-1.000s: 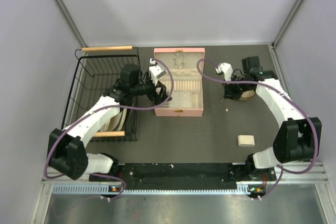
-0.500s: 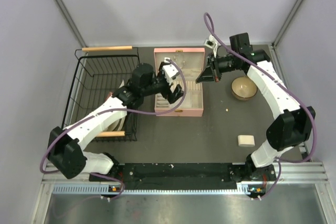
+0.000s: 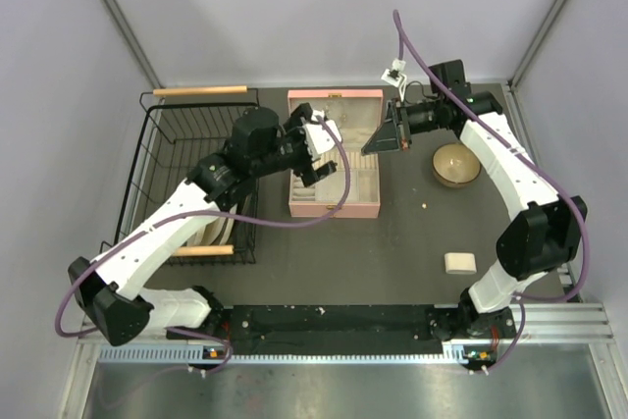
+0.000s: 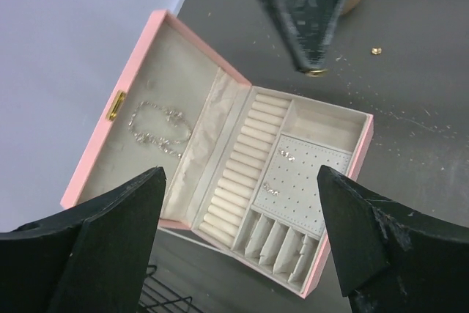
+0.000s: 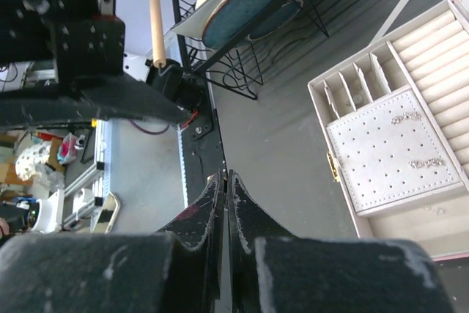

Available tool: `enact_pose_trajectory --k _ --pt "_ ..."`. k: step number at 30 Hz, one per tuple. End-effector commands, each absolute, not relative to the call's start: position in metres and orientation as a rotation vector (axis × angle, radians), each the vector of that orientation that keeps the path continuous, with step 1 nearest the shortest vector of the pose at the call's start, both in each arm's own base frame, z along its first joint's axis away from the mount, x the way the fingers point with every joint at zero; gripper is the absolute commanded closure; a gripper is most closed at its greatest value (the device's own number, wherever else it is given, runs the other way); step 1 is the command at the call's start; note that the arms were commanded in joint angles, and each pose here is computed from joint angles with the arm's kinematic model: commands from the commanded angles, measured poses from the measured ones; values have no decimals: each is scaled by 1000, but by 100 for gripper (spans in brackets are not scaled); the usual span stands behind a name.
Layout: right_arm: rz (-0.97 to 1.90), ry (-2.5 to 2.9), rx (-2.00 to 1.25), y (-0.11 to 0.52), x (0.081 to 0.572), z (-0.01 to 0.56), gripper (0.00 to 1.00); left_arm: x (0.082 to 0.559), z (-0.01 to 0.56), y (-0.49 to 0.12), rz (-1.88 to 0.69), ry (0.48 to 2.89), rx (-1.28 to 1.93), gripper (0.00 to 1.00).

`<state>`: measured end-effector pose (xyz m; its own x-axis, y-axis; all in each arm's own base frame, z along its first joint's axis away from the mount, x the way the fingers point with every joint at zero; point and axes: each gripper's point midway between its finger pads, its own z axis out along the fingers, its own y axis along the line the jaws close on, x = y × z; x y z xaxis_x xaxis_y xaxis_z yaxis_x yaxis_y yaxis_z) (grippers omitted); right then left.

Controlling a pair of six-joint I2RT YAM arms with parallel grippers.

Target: Organize the mixed jewelry

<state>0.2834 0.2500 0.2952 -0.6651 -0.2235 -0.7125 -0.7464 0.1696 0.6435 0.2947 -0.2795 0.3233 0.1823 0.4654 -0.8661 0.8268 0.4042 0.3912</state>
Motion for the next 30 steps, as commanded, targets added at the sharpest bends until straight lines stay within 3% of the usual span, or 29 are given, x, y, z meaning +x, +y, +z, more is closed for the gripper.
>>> enact_pose_trajectory --k 1,7,21,30 --pt "1524 1876 -940 255 285 332 100 274 338 -298 -366 1238 1301 10" --pt "1541 1915 -875 256 288 337 99 276 346 -317 -356 1085 1226 14" --pt "1590 1942 -799 257 286 332 99 277 361 -347 -384 935 1158 39" --pt "1586 1920 -806 256 283 338 99 278 355 -345 -372 935 1161 41"
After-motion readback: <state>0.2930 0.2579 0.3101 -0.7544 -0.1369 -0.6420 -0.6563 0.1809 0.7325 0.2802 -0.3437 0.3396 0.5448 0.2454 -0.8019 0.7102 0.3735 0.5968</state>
